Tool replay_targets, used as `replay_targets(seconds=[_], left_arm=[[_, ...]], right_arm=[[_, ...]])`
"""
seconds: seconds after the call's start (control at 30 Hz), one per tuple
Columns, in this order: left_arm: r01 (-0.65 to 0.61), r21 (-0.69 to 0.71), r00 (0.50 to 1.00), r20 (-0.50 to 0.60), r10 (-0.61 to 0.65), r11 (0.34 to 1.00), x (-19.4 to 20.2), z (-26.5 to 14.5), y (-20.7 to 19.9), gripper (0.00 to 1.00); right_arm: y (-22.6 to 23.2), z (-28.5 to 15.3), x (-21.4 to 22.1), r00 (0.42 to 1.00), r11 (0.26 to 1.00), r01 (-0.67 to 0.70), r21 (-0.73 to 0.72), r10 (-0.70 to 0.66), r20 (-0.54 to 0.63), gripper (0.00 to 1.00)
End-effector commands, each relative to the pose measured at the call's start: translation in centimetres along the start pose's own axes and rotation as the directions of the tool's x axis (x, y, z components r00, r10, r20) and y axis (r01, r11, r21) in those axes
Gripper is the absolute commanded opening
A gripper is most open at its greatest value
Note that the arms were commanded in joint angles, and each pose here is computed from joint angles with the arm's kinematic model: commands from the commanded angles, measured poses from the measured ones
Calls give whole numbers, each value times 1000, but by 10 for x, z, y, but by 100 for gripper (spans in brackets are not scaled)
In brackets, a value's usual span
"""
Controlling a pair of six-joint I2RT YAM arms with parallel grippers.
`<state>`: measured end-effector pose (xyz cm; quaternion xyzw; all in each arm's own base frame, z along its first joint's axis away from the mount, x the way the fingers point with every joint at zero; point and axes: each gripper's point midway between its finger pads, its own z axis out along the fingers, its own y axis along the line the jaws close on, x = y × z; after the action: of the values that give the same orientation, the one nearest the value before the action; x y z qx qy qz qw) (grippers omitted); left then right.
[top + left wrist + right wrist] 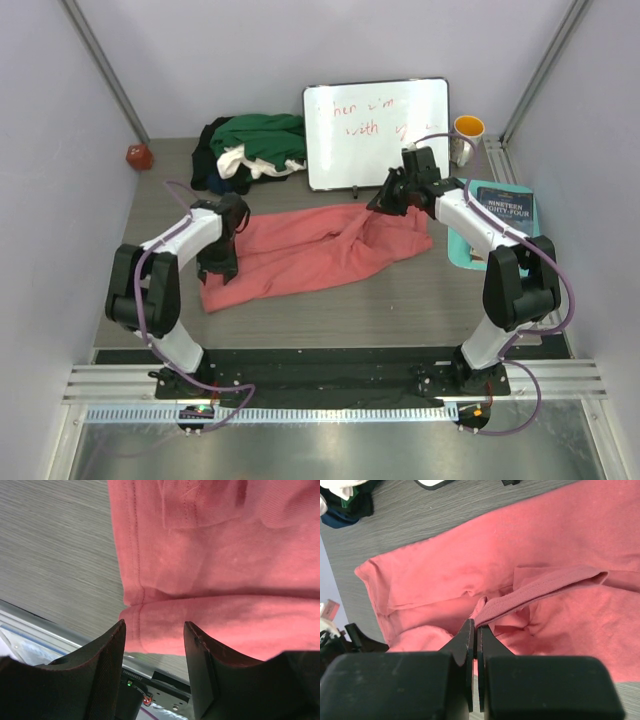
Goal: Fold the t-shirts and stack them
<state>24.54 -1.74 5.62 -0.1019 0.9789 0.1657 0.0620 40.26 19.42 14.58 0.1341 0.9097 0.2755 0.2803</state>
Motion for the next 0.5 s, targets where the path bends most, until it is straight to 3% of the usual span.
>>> replay_targets(seconds=[0.0,0.23,0.47], left_arm=[[15,-16,1000,-10,-15,1000,-3,7,-3,51],[5,-51,1000,-22,-7,999,-5,16,-2,50],[-6,46,997,-77,9,999,10,11,-15,49]], right_arm=[[6,-4,-3,999,999,37,-34,-36,4,1],[11,-6,-5,999,997,42,-69,-42,-2,1],[5,-9,-8,999,998,33,-61,-33,4,1]])
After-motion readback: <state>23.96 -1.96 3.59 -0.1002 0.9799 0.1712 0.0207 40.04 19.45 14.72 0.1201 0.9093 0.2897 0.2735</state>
